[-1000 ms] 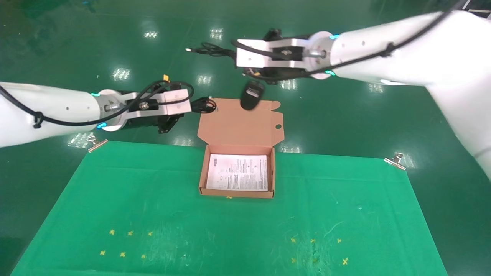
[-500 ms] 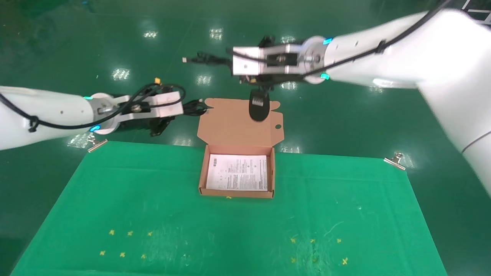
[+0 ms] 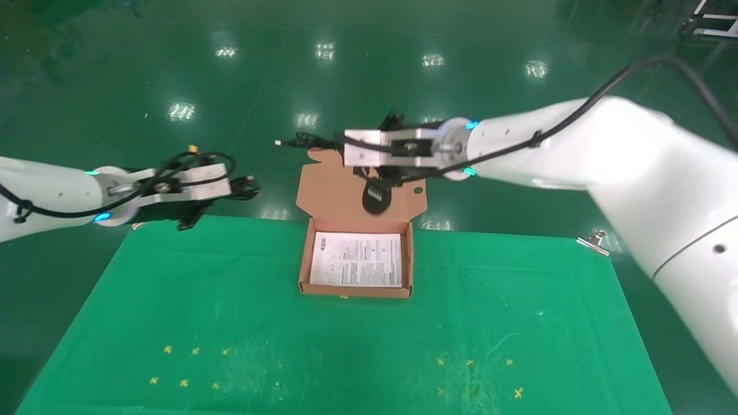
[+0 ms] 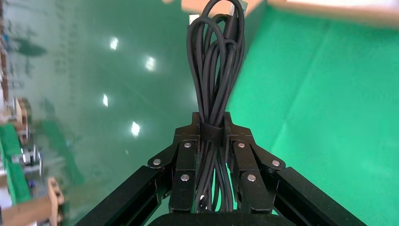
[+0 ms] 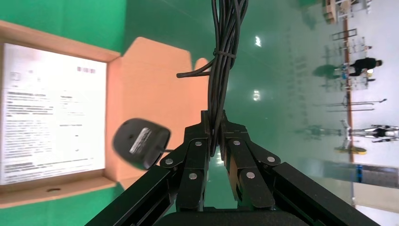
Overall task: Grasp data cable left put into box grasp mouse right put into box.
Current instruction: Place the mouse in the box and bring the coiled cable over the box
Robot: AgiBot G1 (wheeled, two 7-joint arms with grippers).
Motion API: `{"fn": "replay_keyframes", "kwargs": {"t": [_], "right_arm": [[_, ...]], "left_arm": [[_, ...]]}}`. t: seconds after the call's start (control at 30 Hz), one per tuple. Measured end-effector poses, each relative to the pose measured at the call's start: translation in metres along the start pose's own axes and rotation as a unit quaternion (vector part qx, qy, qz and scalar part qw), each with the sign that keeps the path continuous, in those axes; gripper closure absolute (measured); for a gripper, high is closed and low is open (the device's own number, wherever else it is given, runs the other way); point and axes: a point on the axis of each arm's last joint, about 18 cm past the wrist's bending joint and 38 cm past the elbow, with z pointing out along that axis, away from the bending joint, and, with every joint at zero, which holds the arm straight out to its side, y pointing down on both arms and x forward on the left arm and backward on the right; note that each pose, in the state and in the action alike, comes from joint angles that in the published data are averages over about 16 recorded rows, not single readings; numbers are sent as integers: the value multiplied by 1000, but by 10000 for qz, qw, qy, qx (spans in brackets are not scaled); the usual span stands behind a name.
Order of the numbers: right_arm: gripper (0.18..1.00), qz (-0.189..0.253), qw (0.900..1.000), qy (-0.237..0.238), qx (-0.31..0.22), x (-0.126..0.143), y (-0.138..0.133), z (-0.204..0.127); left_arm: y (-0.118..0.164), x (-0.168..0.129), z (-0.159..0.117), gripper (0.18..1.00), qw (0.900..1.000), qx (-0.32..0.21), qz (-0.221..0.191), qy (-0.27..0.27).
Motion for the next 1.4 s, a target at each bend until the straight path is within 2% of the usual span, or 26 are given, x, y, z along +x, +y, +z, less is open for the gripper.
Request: {"fn": "replay_keyframes", "kwargs": {"t": [0.37, 0.67, 0.93, 1.2, 1.4], "right_arm": [[970, 221, 9987, -439, 140, -53, -5, 21], [970, 469, 9962, -650, 331, -83, -17, 31], [970, 1068, 9904, -796, 369, -105, -17, 37], [970, 1780, 9795, -935, 131, -129, 1, 42], [970, 2085, 9728, -1006, -80, -141, 14, 44]], "left_arm": [[12, 1, 0, 917, 9997, -222, -48, 11], [11, 1, 0, 918, 9997, -225, -49, 8], [11, 1, 0, 918, 9997, -226, -49, 7], [11, 1, 0, 918, 9997, -226, -49, 7], [11, 1, 0, 918, 9997, -226, -49, 7]]}}
